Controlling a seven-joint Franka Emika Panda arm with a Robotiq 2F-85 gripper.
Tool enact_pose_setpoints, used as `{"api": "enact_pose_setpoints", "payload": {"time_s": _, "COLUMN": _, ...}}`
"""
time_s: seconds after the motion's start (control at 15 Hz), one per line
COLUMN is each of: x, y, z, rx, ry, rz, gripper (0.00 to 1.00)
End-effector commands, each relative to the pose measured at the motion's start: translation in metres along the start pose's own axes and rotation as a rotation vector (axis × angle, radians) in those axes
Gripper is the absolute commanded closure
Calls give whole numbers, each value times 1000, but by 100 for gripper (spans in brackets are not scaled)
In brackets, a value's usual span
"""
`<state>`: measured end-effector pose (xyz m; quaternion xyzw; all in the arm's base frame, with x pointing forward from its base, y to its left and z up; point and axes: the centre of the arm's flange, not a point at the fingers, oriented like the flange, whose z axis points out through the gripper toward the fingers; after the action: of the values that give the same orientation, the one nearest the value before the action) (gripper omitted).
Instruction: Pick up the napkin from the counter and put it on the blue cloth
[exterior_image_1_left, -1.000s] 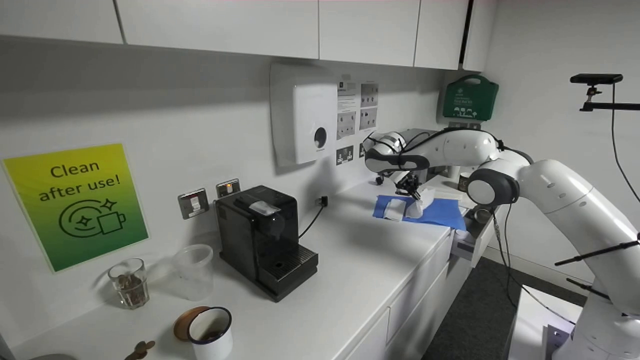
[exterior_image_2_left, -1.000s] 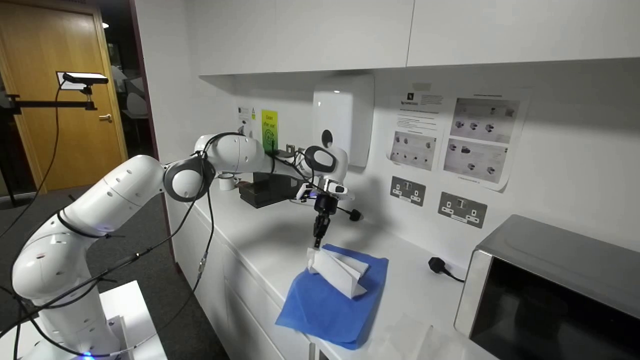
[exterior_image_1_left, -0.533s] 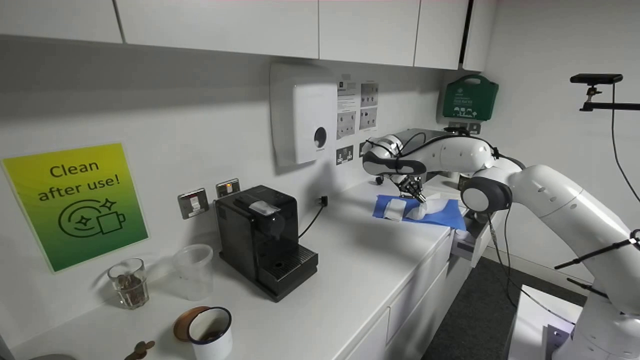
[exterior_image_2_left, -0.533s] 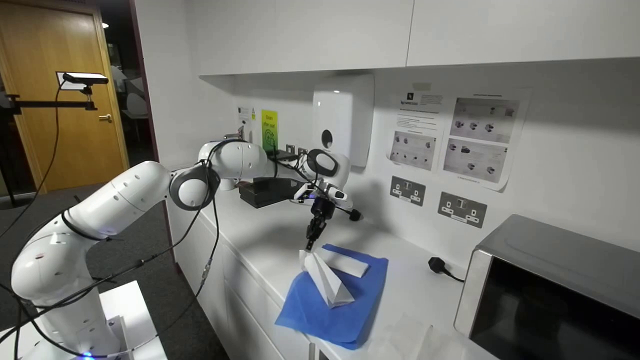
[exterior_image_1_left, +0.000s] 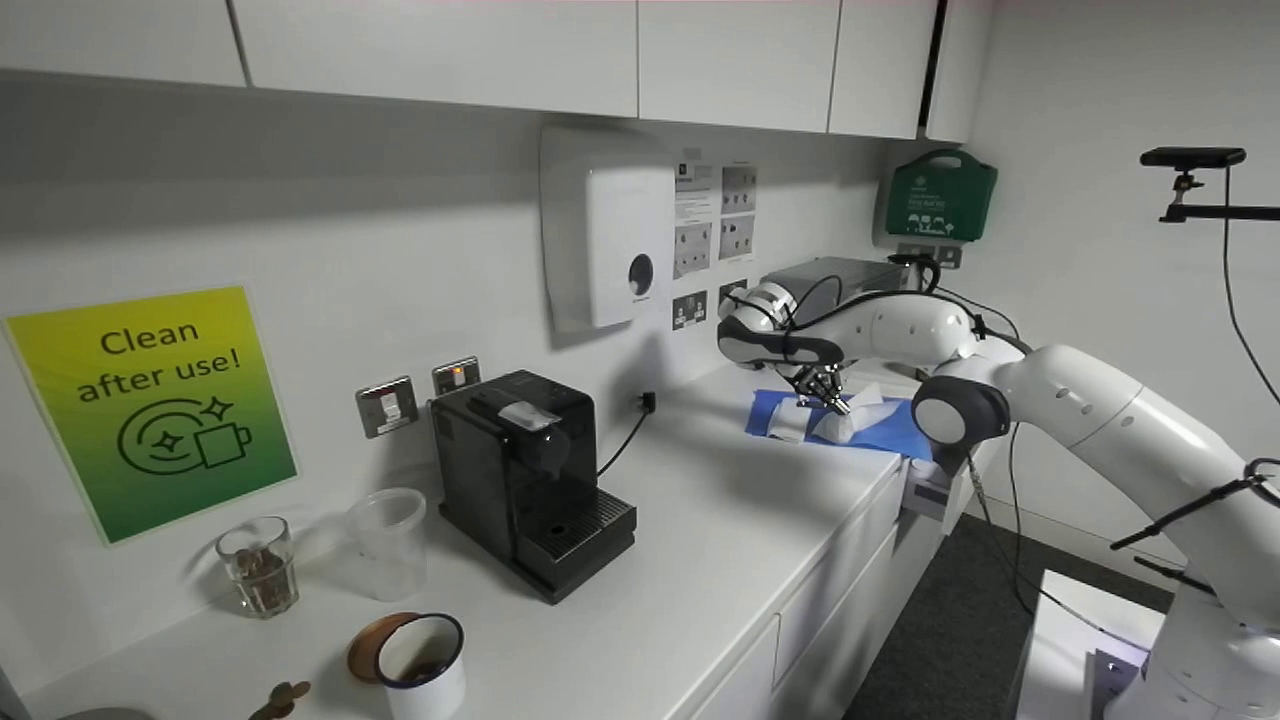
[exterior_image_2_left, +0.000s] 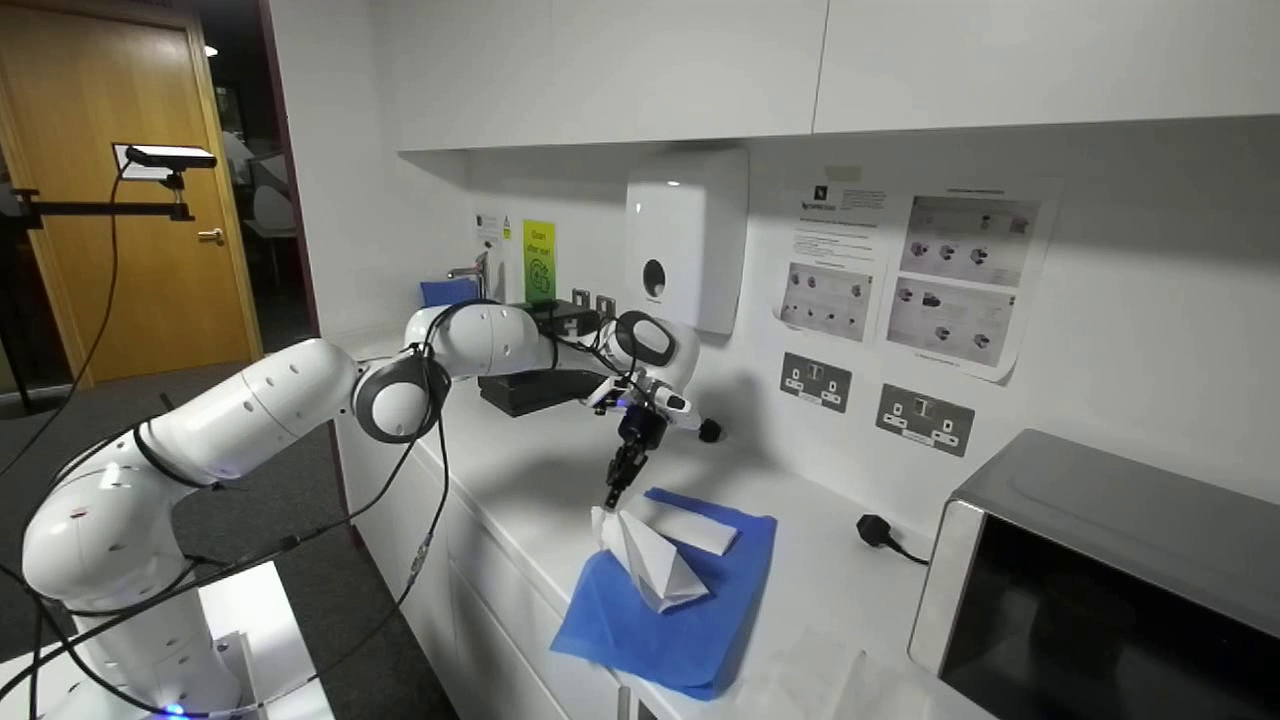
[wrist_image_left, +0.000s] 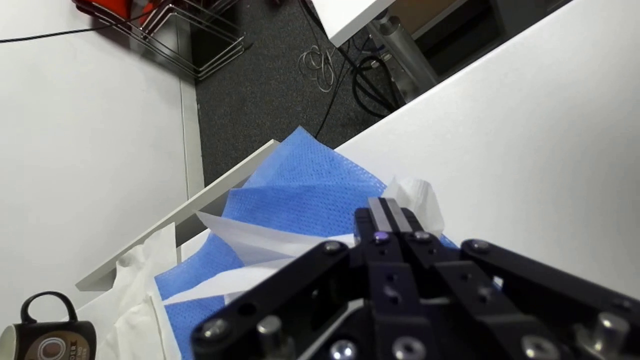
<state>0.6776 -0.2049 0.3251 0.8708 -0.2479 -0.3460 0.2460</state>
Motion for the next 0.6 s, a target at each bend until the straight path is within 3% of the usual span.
{"api": "enact_pose_setpoints", "payload": {"time_s": 0.0, "x": 23, "y": 3, "z": -33, "rx": -9, "ry": 9, "rz": -25, "gripper": 100}}
{"api": "enact_pose_setpoints", "payload": {"time_s": 0.53, "x": 30, "y": 9, "z": -41, "rx": -50, "ry": 174, "rz": -165, "gripper": 100}}
